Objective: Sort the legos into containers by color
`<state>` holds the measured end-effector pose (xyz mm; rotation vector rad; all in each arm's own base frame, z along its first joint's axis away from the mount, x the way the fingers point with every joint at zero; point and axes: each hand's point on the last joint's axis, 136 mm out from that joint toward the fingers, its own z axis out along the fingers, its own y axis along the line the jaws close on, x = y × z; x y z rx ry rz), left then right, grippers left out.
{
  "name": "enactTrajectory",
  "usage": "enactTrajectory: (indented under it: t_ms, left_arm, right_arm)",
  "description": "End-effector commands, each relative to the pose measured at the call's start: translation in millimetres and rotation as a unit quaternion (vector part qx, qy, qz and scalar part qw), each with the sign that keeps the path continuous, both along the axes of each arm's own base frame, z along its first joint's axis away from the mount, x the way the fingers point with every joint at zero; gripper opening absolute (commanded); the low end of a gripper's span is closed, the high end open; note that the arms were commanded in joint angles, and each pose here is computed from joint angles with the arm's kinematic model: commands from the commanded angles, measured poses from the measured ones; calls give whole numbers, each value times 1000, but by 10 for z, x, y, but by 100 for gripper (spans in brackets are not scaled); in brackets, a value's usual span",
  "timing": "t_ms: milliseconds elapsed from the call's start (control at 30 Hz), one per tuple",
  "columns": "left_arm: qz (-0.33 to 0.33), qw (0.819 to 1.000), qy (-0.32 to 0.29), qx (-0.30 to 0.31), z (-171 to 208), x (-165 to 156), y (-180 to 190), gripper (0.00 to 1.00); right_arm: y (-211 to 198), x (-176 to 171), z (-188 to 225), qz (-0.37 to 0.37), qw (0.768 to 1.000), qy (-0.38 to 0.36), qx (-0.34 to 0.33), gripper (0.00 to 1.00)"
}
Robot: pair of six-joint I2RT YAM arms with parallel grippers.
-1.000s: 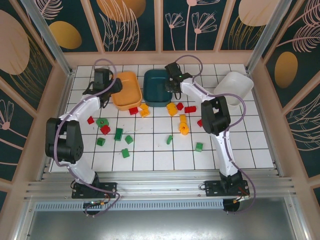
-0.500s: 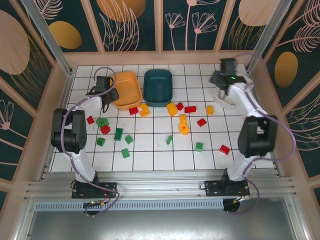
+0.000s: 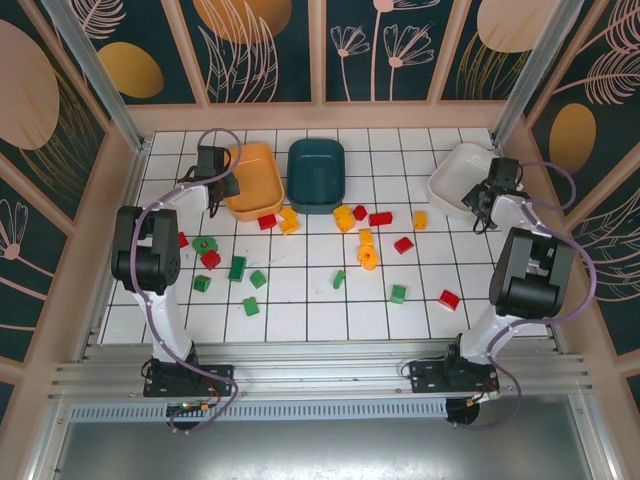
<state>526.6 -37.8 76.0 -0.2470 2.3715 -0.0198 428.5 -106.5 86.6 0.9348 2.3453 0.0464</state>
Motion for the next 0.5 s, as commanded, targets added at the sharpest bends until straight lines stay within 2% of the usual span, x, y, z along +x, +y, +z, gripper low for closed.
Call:
enactTrajectory:
  t_ms: [0,133,233,367,467]
  left_arm:
    - [-16,999,-14,24,59,98,25,27]
    - [-22,999,-24,13,110,97,-12,29]
    - [-28,999,-30,11,161,132,-35,29]
    - [-41,999,-32,14,172,197,-71,27]
    - [-53,998,-34,14,169,234,-98,25]
  right_arm:
    - [30,162,53,20,1000,-22,4,60]
    - [12,245,3,24,1000,-17,3,55]
    - [10,288,-107,26,1000,-2,5,43]
    - [4,290,-142,28,1000,0,1,21]
    - [-6,304,-116,29,1000,-1,-8,14]
